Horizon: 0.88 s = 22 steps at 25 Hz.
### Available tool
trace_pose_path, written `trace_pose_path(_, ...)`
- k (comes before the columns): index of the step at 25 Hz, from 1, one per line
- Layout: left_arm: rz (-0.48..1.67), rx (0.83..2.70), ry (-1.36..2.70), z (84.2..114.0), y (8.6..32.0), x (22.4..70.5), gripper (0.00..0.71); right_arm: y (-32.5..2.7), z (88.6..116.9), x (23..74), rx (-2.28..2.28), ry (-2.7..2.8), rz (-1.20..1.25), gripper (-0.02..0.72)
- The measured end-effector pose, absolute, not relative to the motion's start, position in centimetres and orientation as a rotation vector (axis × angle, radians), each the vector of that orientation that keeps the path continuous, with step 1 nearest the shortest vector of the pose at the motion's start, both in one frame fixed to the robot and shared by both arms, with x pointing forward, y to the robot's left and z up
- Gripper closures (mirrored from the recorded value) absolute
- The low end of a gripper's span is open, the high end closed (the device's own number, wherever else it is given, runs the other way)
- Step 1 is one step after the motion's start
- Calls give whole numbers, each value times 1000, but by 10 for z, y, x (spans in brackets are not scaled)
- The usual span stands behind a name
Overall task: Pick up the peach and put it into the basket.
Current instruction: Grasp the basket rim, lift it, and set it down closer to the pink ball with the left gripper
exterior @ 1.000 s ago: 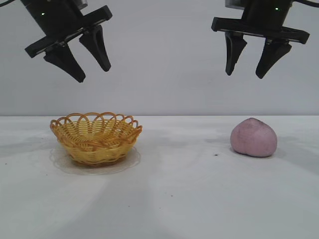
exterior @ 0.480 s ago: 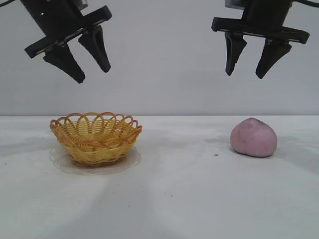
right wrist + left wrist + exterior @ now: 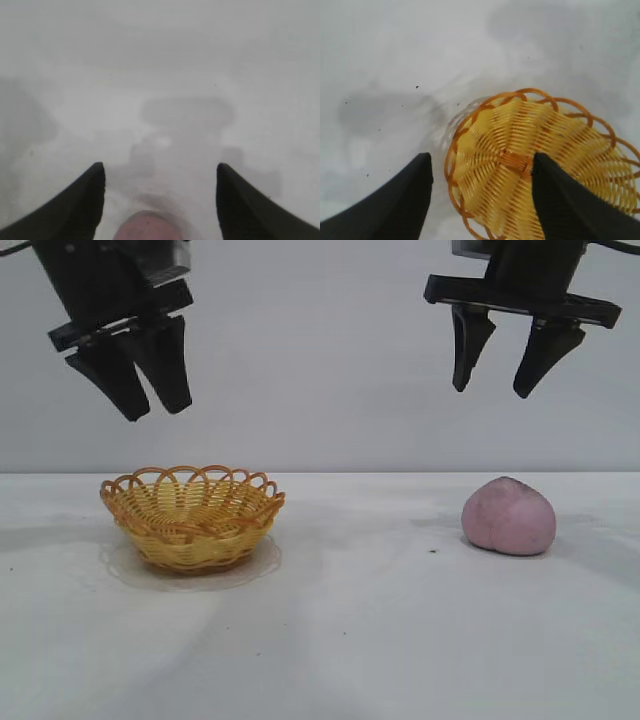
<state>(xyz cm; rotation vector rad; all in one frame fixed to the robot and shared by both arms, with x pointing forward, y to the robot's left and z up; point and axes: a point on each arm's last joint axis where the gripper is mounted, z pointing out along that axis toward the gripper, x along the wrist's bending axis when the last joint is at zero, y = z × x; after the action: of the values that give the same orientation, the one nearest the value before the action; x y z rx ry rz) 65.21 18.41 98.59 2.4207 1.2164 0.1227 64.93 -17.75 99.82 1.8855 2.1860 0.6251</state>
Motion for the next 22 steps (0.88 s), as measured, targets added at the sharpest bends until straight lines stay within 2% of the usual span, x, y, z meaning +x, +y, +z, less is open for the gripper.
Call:
trace_pose_path(8,-11,2630,1034,974,178,677,289,-179,998,649,1871,2196,597,292)
trace_pose_path(14,23,2759,904,967,164,691,289,-179,998,649,1871,2197,593,292)
trace_pose_path(18,22,2819,847,954,151,694,289,-179,998,649,1867,2198,590,292)
trace_pose_path(22,10,2865,834,938,148,697,289,-179,998,649,1865,2198,588,292)
